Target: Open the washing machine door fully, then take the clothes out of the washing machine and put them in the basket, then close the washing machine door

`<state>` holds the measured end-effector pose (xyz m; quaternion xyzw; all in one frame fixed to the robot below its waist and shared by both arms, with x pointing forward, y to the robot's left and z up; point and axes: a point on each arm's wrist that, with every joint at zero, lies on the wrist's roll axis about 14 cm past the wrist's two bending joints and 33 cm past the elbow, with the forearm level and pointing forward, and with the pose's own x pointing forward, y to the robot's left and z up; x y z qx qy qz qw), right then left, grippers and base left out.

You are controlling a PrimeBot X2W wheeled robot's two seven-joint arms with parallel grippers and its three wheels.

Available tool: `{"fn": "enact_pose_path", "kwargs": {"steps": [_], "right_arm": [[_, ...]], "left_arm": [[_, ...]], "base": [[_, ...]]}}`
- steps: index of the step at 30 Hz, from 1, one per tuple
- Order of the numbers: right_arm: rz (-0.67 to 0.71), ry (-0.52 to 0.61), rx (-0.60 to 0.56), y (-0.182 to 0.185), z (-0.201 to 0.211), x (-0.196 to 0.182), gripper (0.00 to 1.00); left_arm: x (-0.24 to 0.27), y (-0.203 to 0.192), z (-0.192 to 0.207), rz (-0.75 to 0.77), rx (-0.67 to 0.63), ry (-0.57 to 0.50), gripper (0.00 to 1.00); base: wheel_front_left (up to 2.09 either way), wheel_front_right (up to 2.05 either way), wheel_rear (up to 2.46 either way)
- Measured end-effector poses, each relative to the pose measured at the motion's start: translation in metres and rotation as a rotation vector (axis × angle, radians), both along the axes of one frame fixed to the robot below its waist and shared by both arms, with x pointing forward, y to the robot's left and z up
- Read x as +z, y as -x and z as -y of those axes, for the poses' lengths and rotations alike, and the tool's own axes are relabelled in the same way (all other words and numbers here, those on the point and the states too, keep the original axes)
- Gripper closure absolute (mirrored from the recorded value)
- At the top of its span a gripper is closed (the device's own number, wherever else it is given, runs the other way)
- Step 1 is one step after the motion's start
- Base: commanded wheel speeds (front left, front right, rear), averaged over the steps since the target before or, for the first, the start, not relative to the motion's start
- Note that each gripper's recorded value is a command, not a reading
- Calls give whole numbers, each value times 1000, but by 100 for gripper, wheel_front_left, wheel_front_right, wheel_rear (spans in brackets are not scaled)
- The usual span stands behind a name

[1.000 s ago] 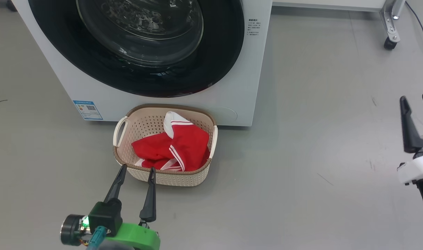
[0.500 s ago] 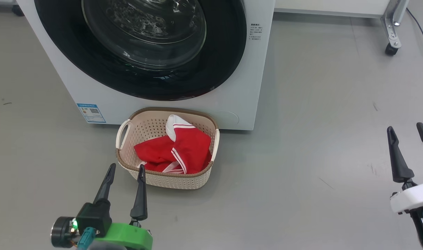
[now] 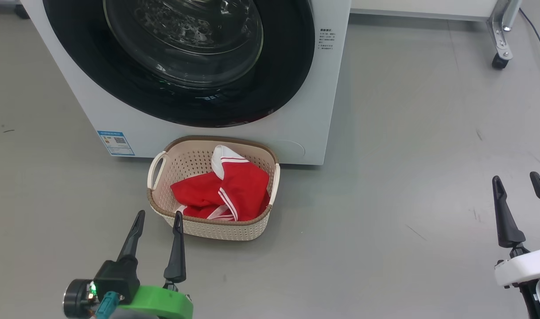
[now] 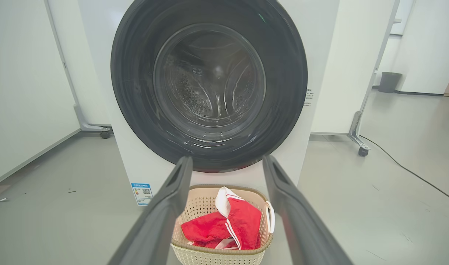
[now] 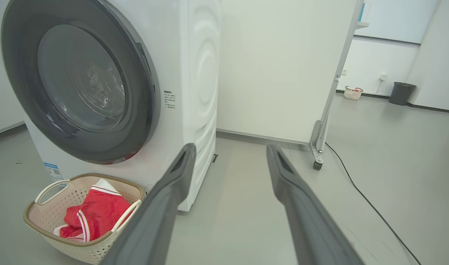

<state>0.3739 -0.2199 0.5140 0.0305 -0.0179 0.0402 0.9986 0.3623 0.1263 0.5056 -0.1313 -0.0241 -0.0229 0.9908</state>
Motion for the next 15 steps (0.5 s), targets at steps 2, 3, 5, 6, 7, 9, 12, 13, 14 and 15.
{"fn": "enact_pose_path", "kwargs": {"steps": [2,3,5,6,7,9,12,13,14,15], "right_arm": [[-2,-2,-6,2,1,-1,0],[-1,-4,-5,2,0,-1,0],[3,-1,-2,3,0,0,0],[4,-1,-3,3,1,0,0],[3,1,-1,5,1,-1,0],[-1,-3,-5,7,1,-2,0],[2,-5,-4,8,1,-2,0],[2,-5,-6,8,1,-2,0],[2,-4,-5,9,1,-2,0],[-2,-7,-10,10,2,-4,0]], "left_arm": [[-2,1,0,-6,0,2,0],[-3,1,1,-11,-3,4,0],[-5,2,5,-11,-17,-18,0],[-4,2,5,-9,-18,-23,0],[-4,2,5,-9,-18,-23,0],[-3,2,5,-7,-16,-23,0],[-2,2,6,-2,-26,-20,0],[-2,2,6,-1,-27,-20,0],[-2,2,7,-2,-27,-20,0],[-3,2,6,-3,-26,-20,0]], "base": [[0,0,0],[0,0,0],[0,0,0],[0,0,0],[0,0,0],[0,0,0],[0,0,0],[0,0,0],[0,0,0],[0,0,0]]}}
